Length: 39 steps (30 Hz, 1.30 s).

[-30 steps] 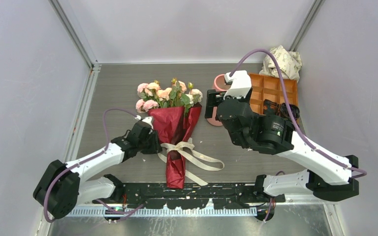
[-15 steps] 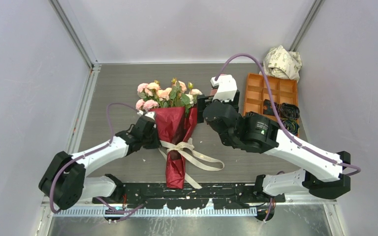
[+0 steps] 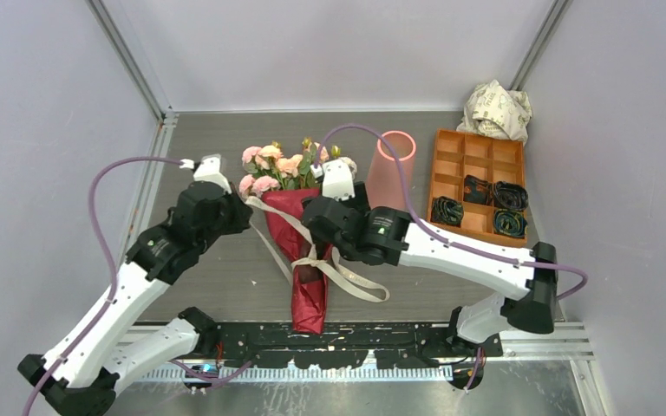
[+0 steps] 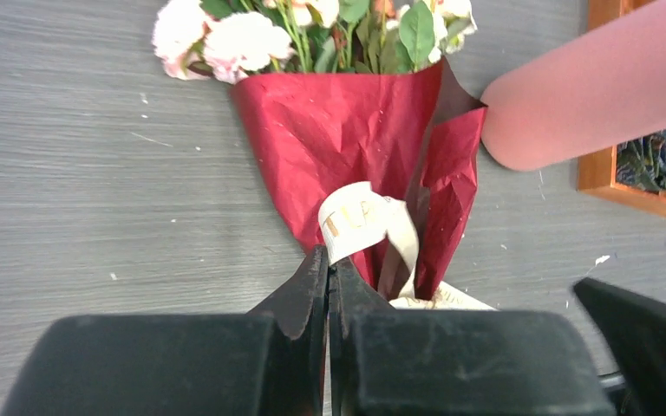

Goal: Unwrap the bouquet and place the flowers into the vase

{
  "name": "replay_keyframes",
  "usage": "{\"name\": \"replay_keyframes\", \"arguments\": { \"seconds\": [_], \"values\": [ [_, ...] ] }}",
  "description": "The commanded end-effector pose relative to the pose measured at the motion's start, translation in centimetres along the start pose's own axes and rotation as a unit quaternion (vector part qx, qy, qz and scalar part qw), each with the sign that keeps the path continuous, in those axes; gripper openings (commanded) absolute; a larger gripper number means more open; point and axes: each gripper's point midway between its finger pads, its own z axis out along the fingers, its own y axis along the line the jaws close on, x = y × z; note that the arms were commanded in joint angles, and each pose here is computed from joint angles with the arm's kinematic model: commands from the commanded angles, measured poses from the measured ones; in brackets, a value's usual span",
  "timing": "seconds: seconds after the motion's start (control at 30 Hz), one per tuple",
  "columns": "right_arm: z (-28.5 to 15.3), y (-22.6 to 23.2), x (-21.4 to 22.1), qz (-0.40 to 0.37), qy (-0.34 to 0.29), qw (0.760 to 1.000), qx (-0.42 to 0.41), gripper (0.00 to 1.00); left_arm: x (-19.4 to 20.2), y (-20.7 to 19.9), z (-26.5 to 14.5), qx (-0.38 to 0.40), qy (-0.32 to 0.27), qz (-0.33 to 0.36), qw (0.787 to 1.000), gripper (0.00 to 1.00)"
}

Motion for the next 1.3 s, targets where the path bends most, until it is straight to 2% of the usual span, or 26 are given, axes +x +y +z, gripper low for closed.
{"name": "replay_keyframes", "arguments": {
  "seconds": [0.0, 0.13, 0.3, 0.4, 0.47, 0.63, 0.8, 1.03, 1.27],
  "values": [
    [1.1, 2.6, 0.9, 0.026, 0.016, 0.999, -0.029, 0.83, -3.2, 2.3, -3.6, -0.057, -0.048, 0.004, 0.997, 0.0],
    [2.4, 3.6, 3.0, 0.015, 0.045, 0.999, -0.027, 0.83, -7.3, 3.6, -6.6, -0.098, -0.114, -0.012, 0.989, 0.02],
    [3.6, 4.5, 5.2, 0.006, 0.074, 0.997, -0.029, 0.82, -11.2, 7.7, -10.6, -0.215, -0.196, -0.043, 0.956, 0.04],
    [4.1, 4.9, 6.3, 0.0, 0.09, 0.996, -0.029, 0.82, -12.0, 9.5, -12.5, -0.259, -0.224, -0.052, 0.938, 0.08],
    [4.4, 5.1, 7.0, -0.005, 0.1, 0.995, -0.028, 0.81, -11.7, 10.0, -13.0, -0.269, -0.226, -0.06, 0.934, 0.13],
    [5.0, 5.4, 8.7, -0.013, 0.121, 0.992, -0.028, 0.81, -8.3, 9.0, -10.0, -0.228, -0.168, -0.038, 0.958, 0.31],
    [5.1, 6.1, 10.2, -0.016, 0.142, 0.989, -0.048, 0.78, -3.4, 7.9, -6.3, -0.185, -0.084, -0.017, 0.979, 0.42],
    [5.2, 8.5, 13.1, -0.001, 0.174, 0.978, -0.116, 0.77, 3.1, 4.7, -2.4, -0.069, -0.001, -0.036, 0.997, 0.4],
    [6.5, 8.8, 14.2, -0.006, 0.171, 0.979, -0.109, 0.75, 8.8, 2.3, 0.4, 0.023, 0.053, -0.109, 0.992, 0.38]
  ]
}}
